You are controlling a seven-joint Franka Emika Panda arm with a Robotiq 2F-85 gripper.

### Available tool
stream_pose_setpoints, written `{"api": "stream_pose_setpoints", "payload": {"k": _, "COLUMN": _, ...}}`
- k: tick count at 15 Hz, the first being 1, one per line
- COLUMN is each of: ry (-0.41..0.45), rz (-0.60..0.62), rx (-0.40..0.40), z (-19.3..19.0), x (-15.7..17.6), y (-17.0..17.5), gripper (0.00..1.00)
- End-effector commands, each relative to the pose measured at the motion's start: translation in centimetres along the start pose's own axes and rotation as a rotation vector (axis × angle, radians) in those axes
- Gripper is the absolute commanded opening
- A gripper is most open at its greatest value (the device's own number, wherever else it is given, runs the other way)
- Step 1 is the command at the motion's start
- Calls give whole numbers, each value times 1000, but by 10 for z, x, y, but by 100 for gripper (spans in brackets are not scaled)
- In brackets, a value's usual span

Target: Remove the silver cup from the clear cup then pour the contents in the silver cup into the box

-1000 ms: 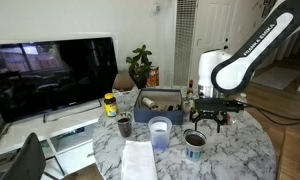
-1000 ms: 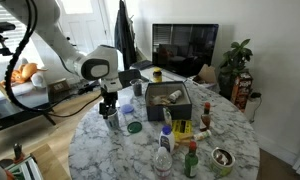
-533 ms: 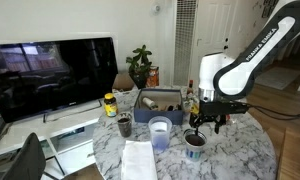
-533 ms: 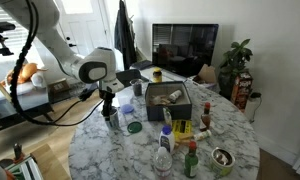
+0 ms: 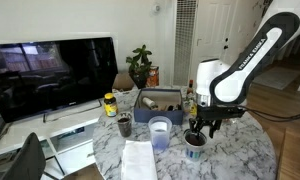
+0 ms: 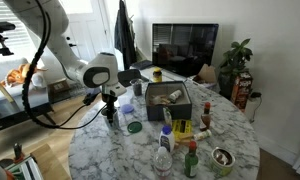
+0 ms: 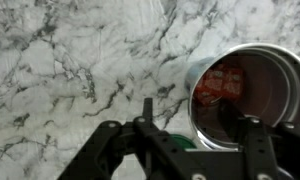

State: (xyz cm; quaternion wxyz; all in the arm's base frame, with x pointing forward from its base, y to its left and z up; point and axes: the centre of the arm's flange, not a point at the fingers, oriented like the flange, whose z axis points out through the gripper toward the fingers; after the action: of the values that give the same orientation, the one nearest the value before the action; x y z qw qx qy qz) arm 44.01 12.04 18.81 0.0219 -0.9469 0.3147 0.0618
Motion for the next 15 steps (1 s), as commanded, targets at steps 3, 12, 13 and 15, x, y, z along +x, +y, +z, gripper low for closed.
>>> {"api": "stream_pose_setpoints", "payload": {"k": 3, "ry": 23, "rz": 11, "rx": -14, "z": -2, "x": 10, "y": -1, "gripper": 22}}
{"api": "stream_pose_setpoints", "payload": {"k": 12, "ry": 81, "rz": -49, "rx": -76, "z": -72, "x": 1, "y": -13, "gripper": 1}}
{"api": "stream_pose_setpoints", "payload": {"k": 13, "ry": 106, "rz": -64, "rx": -104, "z": -90, "x": -3, "y": -13, "gripper": 1}}
{"api": "stream_pose_setpoints", "payload": {"k": 15, "ry": 175, "rz": -86, "rx": -167, "z": -134, "x": -13, "y": -14, "gripper": 1}}
